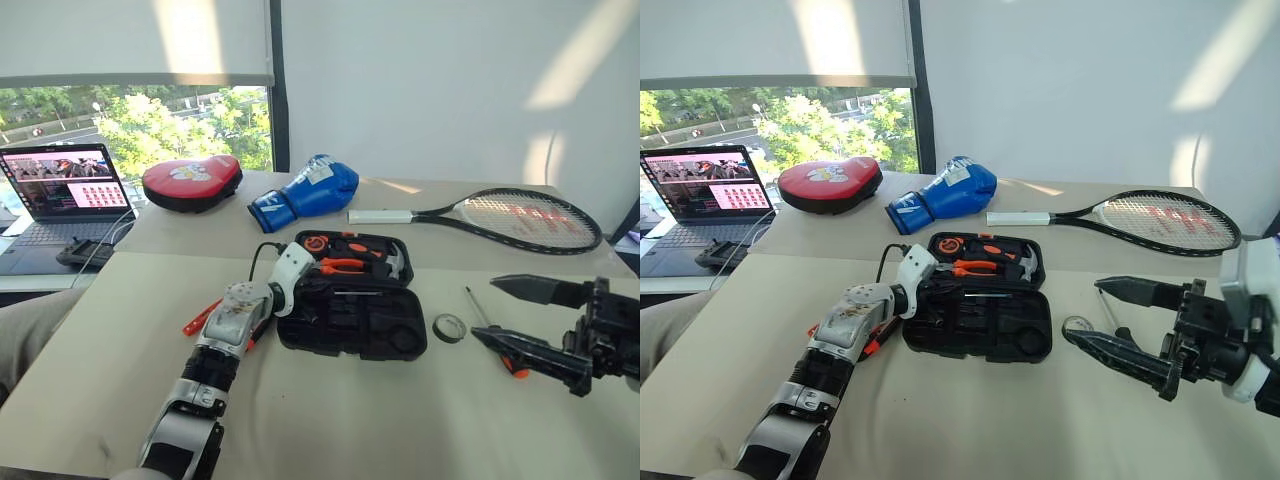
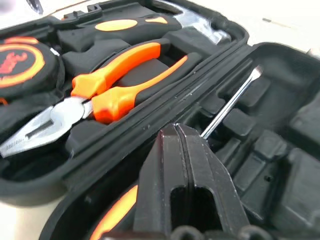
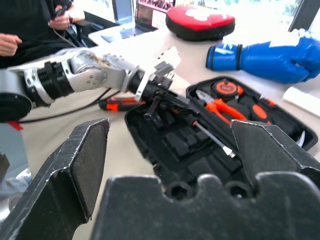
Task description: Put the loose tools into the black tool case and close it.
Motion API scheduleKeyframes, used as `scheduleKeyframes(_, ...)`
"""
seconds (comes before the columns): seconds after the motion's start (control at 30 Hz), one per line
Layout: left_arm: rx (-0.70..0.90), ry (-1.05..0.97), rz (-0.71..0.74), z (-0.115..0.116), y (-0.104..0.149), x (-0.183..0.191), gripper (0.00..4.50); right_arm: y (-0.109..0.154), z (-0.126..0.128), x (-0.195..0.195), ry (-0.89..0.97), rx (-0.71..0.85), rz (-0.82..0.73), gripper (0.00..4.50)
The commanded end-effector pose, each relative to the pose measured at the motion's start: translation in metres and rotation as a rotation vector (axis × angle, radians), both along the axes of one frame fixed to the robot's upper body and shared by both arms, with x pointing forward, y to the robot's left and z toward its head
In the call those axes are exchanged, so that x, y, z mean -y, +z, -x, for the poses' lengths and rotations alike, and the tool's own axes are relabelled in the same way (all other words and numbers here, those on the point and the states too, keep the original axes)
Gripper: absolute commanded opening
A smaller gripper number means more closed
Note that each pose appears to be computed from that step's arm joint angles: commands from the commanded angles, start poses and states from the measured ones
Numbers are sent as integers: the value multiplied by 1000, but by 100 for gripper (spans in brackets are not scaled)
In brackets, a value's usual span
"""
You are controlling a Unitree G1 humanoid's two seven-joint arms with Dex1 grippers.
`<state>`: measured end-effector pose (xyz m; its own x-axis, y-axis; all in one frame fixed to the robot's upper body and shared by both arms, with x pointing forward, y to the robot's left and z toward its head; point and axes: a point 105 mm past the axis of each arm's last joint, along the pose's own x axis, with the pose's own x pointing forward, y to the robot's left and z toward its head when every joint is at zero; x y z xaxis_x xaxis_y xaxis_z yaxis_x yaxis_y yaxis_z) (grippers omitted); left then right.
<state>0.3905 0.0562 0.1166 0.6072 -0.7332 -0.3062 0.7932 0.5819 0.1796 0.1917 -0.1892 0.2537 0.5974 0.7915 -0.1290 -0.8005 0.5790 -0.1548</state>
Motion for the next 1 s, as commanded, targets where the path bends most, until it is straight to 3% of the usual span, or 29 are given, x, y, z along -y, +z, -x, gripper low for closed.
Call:
scheduleKeyframes(0.03,-124,-31,-148,15,-52,-6,4,2,1,-3,-29,19,19,450)
scheduleKeyframes(0.2,-88,-13,-220,9,-62,-13,4,-5,-7,-4,-119,22,41,450)
scheduleKeyframes(0.37,13,-55,-371,0,-61,-33,4,-6,-6,-12,-115,26,24,450)
scheduleKeyframes(0.5,62,-59,-409,-8,-56,-42,4,-4,-9,-12,-123,38,22,450)
scheduleKeyframes(0.57,65,-60,-288,-10,-42,-33,4,-4,-12,-11,-144,47,25,450)
scheduleKeyframes(0.7,-23,-94,254,1,30,-18,4,-4,-26,-4,-267,107,56,450)
scheduleKeyframes(0.83,-74,-224,340,33,56,-29,4,-16,-38,-1,-354,55,46,450)
scheduleKeyframes(0.87,-85,-263,338,43,61,-34,27,-23,-47,1,-390,15,43,450)
scheduleKeyframes(0.93,-71,-338,324,65,72,-36,70,-39,-61,17,-505,-51,179,450)
scheduleKeyframes(0.97,-72,-367,322,74,76,-37,121,-47,-67,26,-558,-93,213,450)
scheduleKeyframes(1.0,-79,-393,324,83,79,-36,144,-53,-72,32,-584,-128,224,450)
